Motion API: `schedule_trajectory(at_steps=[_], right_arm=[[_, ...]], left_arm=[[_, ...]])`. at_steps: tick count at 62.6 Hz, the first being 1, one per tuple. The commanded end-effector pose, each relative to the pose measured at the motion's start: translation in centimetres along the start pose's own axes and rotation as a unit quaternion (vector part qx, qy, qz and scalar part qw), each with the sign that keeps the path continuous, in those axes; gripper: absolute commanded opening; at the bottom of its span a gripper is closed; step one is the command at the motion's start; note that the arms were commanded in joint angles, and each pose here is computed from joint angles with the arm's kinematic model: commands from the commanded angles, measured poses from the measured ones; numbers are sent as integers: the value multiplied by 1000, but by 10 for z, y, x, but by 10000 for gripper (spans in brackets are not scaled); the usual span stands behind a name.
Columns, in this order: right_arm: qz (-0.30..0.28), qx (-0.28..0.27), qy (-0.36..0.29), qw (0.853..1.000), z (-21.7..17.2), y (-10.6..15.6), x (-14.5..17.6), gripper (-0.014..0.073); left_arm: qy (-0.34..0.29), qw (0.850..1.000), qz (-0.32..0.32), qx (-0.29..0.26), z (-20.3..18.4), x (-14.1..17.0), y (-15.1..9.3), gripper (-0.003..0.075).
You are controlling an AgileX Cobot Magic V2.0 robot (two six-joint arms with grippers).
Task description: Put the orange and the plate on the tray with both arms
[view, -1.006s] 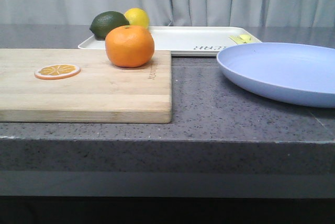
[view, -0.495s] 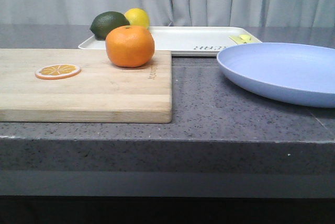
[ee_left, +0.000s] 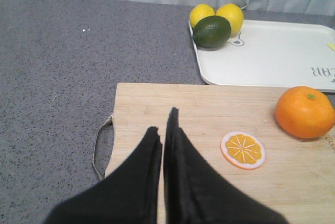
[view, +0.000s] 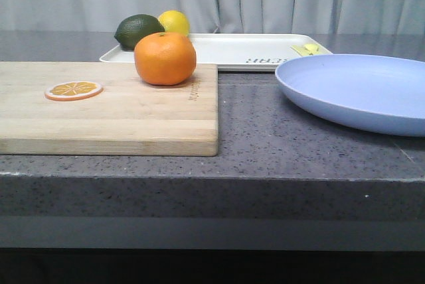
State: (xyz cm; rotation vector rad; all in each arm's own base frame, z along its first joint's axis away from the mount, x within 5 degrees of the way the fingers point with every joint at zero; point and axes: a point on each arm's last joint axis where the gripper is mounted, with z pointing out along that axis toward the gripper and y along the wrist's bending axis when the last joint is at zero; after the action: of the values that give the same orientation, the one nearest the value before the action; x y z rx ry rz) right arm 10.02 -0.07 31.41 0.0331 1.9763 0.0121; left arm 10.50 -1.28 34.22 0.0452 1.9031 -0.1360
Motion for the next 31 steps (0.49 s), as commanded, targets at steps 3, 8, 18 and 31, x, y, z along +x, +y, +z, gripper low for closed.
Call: schedule_trajectory(at_steps=[3, 8, 18, 31], right_arm=[[-13, 4, -37, 999, 1, -1, -15, 182], [-13, 4, -33, 999, 2, -1, -15, 352], [-13, 4, -28, 1000, 4, -1, -12, 484], [-13, 4, -25, 1000, 4, -1, -12, 478]], left_arm=[[-37, 999, 1, 3, -1, -15, -1, 251], [-38, 999, 6, 0, -1, -16, -1, 423], [-34, 999, 9, -2, 2, -15, 0, 590], [-17, 999, 24, 43, 20, -15, -13, 587]])
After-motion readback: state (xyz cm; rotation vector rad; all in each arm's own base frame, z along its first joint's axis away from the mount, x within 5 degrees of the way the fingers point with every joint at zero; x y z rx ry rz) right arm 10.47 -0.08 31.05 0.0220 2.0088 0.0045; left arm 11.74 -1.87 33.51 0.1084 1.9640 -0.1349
